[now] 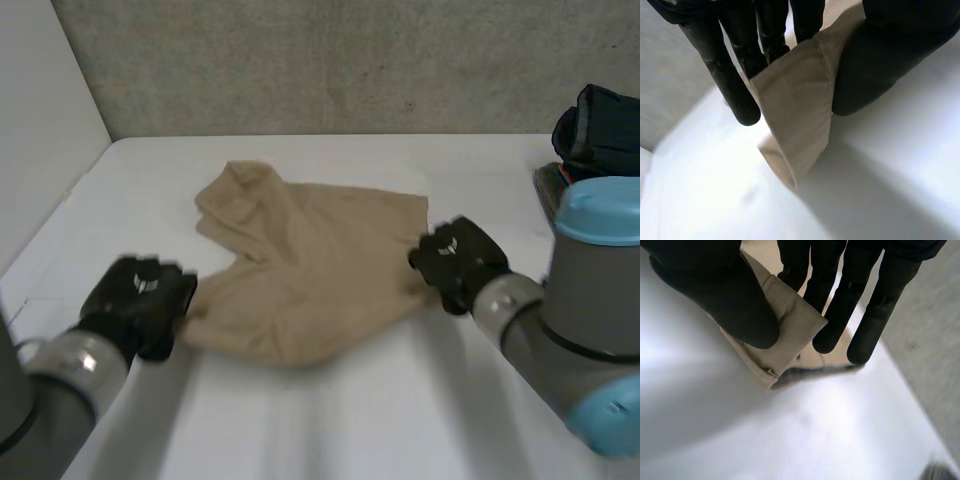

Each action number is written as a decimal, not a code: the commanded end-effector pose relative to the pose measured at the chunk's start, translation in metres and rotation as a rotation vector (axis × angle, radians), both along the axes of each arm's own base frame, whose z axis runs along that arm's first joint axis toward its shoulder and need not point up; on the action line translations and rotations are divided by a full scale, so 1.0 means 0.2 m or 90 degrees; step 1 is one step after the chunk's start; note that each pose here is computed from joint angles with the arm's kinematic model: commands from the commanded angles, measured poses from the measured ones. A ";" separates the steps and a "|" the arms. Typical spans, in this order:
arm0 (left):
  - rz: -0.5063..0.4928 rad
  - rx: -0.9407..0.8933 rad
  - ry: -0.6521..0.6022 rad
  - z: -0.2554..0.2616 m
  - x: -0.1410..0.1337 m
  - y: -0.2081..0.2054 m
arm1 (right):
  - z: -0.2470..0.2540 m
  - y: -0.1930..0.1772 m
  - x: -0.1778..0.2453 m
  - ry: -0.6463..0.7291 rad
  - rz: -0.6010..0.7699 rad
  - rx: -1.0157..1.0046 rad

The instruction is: Fold the laundry.

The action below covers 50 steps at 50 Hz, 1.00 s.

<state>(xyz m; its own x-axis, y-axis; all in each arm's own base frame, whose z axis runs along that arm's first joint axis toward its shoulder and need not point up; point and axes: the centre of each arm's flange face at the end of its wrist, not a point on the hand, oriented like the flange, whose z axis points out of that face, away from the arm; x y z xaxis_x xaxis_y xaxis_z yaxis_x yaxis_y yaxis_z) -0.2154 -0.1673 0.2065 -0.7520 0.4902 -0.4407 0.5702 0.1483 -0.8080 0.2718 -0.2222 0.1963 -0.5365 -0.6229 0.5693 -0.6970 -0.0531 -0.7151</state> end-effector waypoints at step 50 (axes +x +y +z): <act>-0.093 -0.012 0.015 -0.43 -0.17 -0.89 | -0.21 0.14 -0.12 0.066 -0.032 0.049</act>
<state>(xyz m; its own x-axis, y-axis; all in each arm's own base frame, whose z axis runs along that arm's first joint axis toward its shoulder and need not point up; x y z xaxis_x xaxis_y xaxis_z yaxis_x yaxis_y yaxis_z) -0.2518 -0.3372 0.1234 -0.6639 0.6181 -0.4209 0.5593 0.0367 -0.8282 0.2490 -0.1921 0.1546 -0.5030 -0.6484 0.5714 -0.7713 0.0384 -0.6353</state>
